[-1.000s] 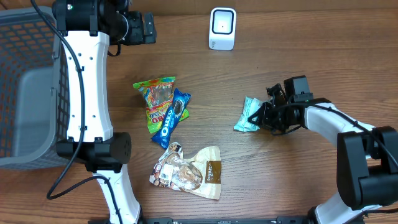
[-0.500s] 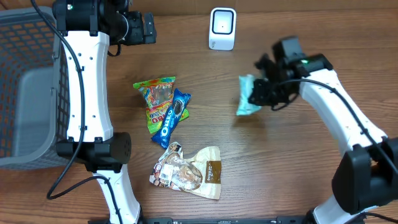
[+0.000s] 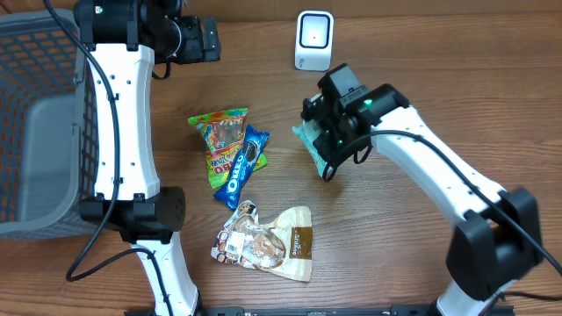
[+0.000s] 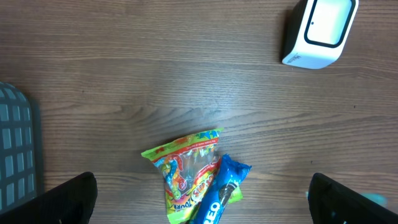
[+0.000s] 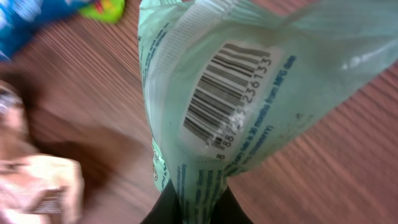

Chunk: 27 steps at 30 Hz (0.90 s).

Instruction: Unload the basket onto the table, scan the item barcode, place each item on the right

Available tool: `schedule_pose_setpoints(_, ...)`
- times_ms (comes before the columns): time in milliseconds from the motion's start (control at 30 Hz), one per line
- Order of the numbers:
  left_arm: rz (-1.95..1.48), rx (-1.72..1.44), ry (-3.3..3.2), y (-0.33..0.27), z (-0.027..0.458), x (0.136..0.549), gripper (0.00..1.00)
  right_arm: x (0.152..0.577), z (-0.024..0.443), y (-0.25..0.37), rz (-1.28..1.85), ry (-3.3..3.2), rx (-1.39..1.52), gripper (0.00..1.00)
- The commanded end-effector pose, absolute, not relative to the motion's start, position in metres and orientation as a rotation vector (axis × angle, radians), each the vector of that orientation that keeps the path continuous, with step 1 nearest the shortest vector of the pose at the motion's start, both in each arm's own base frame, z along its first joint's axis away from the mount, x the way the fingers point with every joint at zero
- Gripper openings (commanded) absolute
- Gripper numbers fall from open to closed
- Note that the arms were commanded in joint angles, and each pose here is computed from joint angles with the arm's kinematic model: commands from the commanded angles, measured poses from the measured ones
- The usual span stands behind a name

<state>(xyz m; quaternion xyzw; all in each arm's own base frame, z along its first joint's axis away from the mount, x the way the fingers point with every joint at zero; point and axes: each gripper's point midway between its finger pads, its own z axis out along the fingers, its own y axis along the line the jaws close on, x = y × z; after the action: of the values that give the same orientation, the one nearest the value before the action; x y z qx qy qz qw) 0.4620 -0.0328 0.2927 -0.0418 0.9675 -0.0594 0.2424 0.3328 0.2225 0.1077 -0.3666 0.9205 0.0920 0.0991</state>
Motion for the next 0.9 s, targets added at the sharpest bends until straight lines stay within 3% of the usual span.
schedule_pose_setpoints(0, -0.158, -0.128, 2.645, -0.031, 0.290, 0.465, 1.00, 0.331, 0.079, 0.218, 0.209, 2.633, -1.369, 0.04)
schedule_pose_setpoints(67, -0.158, -0.128, 2.645, -0.031, 0.291, 0.465, 1.00, 0.333, 0.068, 0.215, 0.203, 2.623, -1.412, 0.05)
schedule_pose_setpoints(167, -0.158, -0.128, 2.645, -0.031, 0.290, 0.465, 1.00, 0.340, 0.059, 0.210, 0.186, 2.639, -1.394, 0.16)
schedule_pose_setpoints(367, -0.158, -0.128, 2.645, -0.031, 0.290, 0.465, 1.00, 0.357, 0.059, 0.198, 0.193, 2.655, -1.290, 0.51)
schedule_pose_setpoints(467, -0.158, -0.128, 2.645, -0.031, 0.290, 0.465, 1.00, 0.367, 0.063, 0.192, 0.214, 2.756, -1.018, 0.75)
schedule_pose_setpoints(533, -0.158, -0.128, 2.645, -0.031, 0.290, 0.465, 1.00, 0.376, 0.074, 0.184, 0.257, 2.873, -0.640, 0.88)
schedule_pose_setpoints(733, -0.158, -0.128, 2.645, -0.031, 0.290, 0.465, 1.00, 0.357, 0.107, 0.203, 0.884, 3.046, 0.014, 0.90)
schedule_pose_setpoints(867, -0.158, -0.128, 2.645, -0.031, 0.290, 0.465, 1.00, 0.338, 0.082, 0.199, 0.905, 3.154, 0.492, 0.85)
